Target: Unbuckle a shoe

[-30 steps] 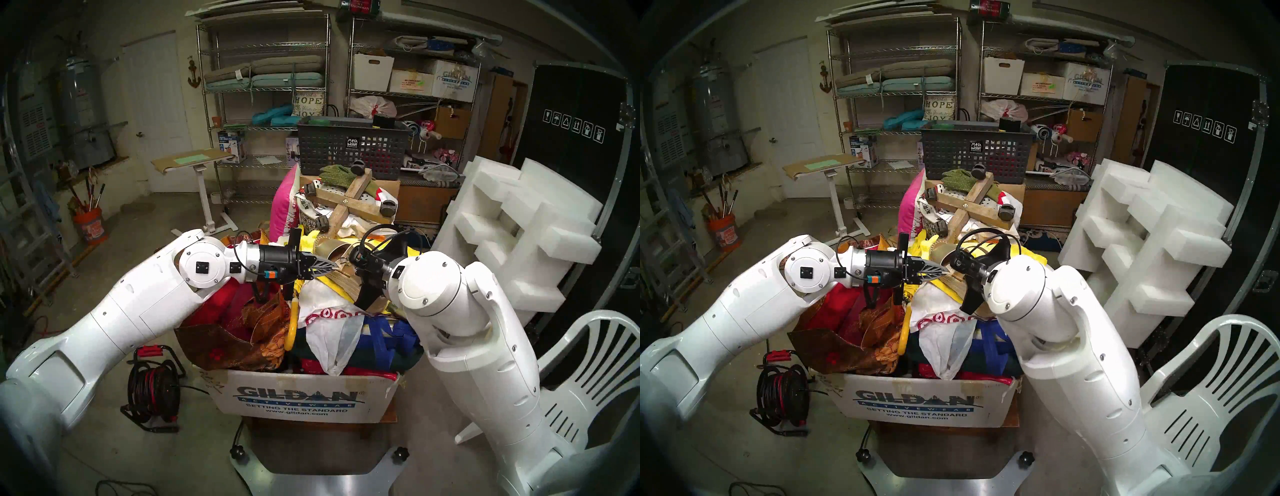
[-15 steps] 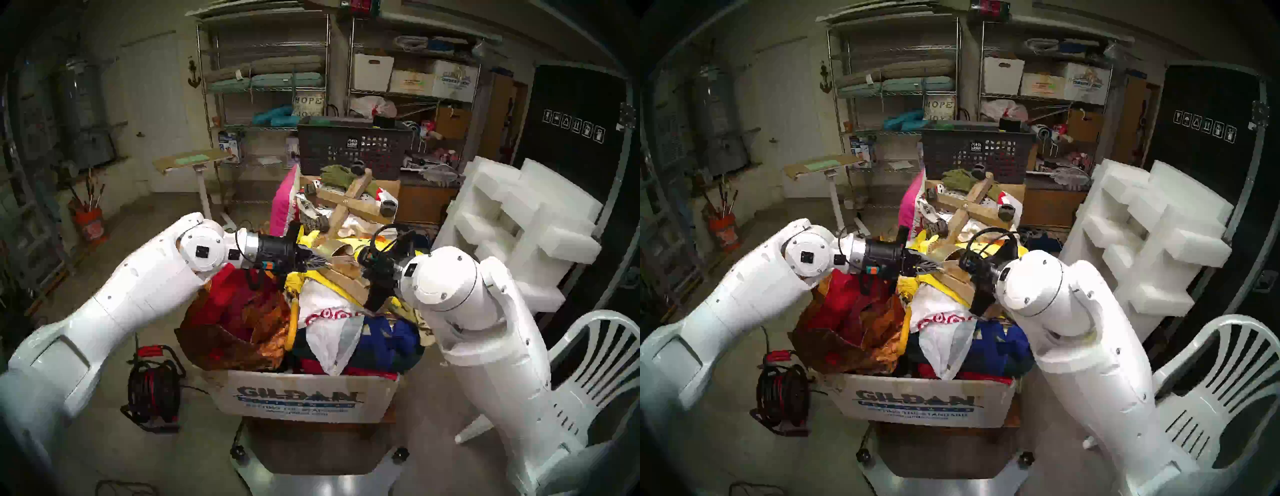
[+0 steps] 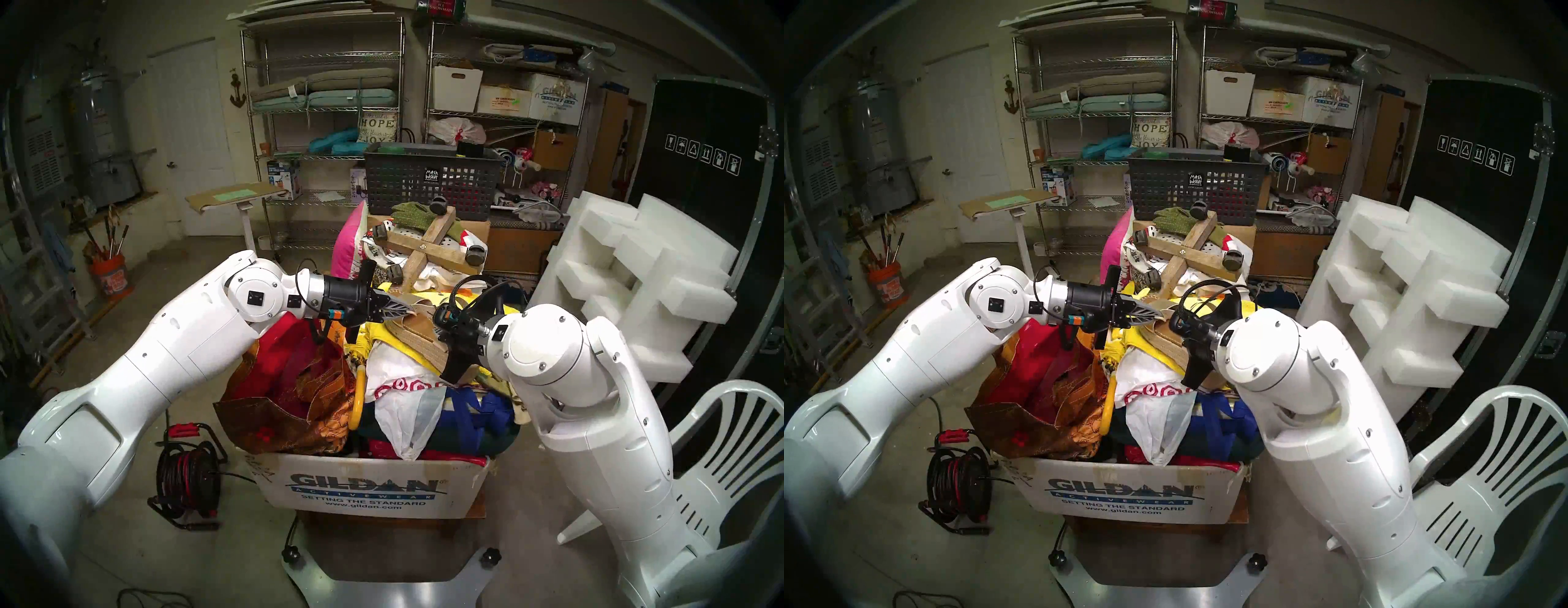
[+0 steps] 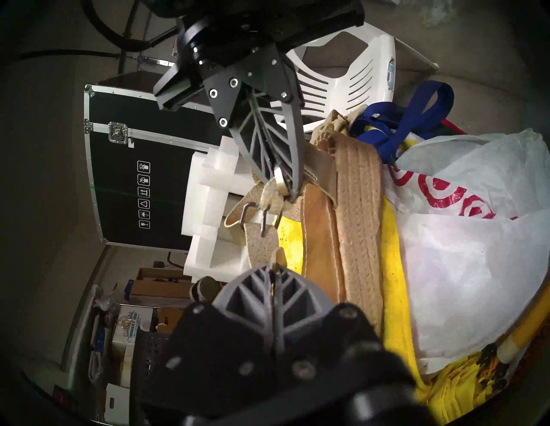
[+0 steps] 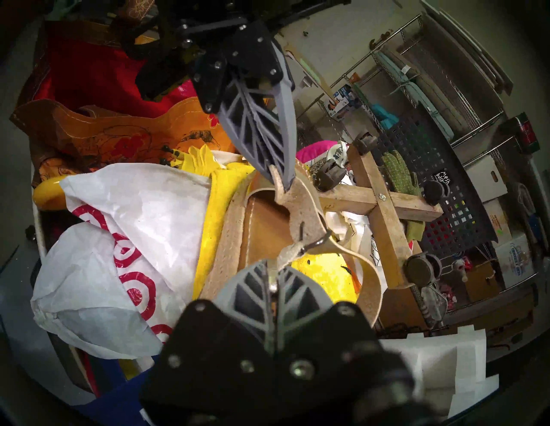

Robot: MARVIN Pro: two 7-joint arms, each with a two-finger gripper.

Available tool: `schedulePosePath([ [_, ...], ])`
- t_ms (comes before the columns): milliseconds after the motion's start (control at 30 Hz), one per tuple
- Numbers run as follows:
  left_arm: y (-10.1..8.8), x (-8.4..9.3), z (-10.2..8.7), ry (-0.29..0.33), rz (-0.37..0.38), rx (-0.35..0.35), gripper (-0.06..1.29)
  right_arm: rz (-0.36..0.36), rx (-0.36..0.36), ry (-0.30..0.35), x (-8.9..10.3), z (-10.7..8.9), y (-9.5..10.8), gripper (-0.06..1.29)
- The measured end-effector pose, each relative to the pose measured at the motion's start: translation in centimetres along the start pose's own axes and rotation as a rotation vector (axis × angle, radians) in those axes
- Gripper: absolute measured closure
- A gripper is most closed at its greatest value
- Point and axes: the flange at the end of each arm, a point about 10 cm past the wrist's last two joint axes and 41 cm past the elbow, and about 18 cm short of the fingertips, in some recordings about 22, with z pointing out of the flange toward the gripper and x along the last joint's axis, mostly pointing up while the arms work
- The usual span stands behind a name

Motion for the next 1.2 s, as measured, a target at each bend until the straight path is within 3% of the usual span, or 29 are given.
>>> schedulePosePath([
  [267,-0.2,0.5,0.3,0.013,0.002,0.006,1.25,-0.016,0.002,0.009,0.5,0.0,-0.5,1.25],
  [600,-0.1,0.8,0.6,0.012,-0.005,0.010,1.26,-0.018,-0.060,-0.042,0.3,0.2,-0.3,1.25],
  [767,-0.1,0.9,0.5,0.012,-0.007,0.011,1.25,-0.041,-0.133,-0.064,0.3,0.0,0.1,0.99],
  [967,0.0,0.9,0.4,0.010,-0.010,0.013,1.26,-0.052,-0.206,-0.082,0.1,-1.0,0.7,0.99],
  [1200,0.0,0.9,0.4,0.011,-0.011,0.017,1.26,-0.054,-0.238,-0.085,-0.1,-2.3,0.7,0.99],
])
